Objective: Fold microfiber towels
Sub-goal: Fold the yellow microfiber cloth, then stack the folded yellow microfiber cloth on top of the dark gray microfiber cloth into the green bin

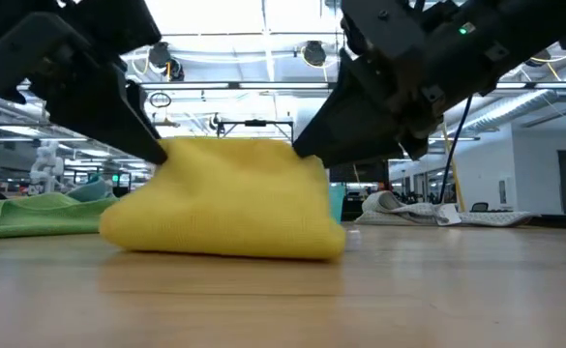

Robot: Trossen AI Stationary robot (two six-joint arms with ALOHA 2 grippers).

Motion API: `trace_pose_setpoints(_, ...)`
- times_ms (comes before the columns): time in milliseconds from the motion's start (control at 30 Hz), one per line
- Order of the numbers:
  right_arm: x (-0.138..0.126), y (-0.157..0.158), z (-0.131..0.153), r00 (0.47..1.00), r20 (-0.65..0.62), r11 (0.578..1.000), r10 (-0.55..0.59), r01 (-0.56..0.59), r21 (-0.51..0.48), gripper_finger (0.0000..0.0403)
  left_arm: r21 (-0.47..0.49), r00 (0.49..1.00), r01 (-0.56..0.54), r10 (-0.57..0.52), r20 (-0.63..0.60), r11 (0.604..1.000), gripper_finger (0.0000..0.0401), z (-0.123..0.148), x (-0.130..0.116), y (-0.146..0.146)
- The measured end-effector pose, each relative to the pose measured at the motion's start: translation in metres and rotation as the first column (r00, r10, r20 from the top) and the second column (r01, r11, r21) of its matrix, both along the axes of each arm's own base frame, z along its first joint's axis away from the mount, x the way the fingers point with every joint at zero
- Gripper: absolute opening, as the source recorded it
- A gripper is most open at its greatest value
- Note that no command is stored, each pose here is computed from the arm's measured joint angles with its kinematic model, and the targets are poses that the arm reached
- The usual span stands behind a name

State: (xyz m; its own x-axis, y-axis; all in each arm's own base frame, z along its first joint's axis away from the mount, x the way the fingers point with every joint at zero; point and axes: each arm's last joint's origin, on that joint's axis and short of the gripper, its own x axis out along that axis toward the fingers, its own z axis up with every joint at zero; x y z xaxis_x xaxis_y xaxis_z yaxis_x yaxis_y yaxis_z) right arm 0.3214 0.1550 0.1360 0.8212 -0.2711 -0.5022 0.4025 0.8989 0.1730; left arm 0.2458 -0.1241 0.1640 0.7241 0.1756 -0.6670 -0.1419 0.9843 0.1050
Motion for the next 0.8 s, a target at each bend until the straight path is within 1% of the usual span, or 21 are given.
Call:
trace_pose_setpoints(133, -0.005, 0.004, -0.003, 1.0, -0.027, 1.0, -0.011, 0.012, 0.02, 0.0173, 0.011, 1.0, -0.005, 0.005, 0.002, 1.0, 0.0145, 0.008, -0.004, 0.004)
trace_pose_setpoints(267, -0.009, 0.003, -0.007, 0.997, -0.064, 0.998, -0.04, 0.042, 0.036, 0.0166, 0.02, 1.0, -0.019, 0.019, -0.005, 1.0, 0.0145, 0.009, -0.004, 0.008)
trace_pose_setpoints(333, -0.008, 0.003, -0.007, 0.998, -0.06, 0.999, -0.037, 0.039, 0.034, 0.0165, 0.013, 1.0, -0.026, 0.026, -0.002, 1.0, 0.0145, 0.009, -0.004, 0.008)
trace_pose_setpoints(400, -0.006, 0.004, -0.003, 1.0, -0.025, 0.999, -0.018, 0.018, 0.03, 0.0165, -0.004, 1.0, -0.02, 0.02, 0.008, 1.0, 0.0145, 0.01, -0.003, 0.007)
trace_pose_setpoints(500, -0.001, 0.009, 0.004, 0.998, 0.043, 0.999, 0.034, -0.034, 0.003, 0.0164, -0.034, 0.998, 0.042, -0.04, 0.058, 0.999, 0.0145, 0.014, -0.001, -0.002)
trace_pose_setpoints(600, 0.0, 0.011, 0.008, 0.996, 0.086, 0.999, 0.012, -0.009, -0.041, 0.0164, -0.036, 0.99, 0.095, -0.091, 0.104, 0.995, 0.0145, 0.012, 0.004, -0.01)
trace_pose_setpoints(667, 0.001, 0.013, 0.011, 0.993, 0.118, 0.996, 0.01, 0.0, -0.085, 0.0164, -0.021, 0.989, 0.105, -0.102, 0.111, 0.994, 0.0145, 0.006, 0.009, -0.011)
trace_pose_setpoints(800, 0.009, 0.019, 0.007, 0.98, 0.179, 0.987, 0.083, -0.056, -0.151, 0.0163, 0.009, 0.992, 0.089, -0.09, 0.086, 0.996, 0.0145, -0.017, 0.024, -0.008)
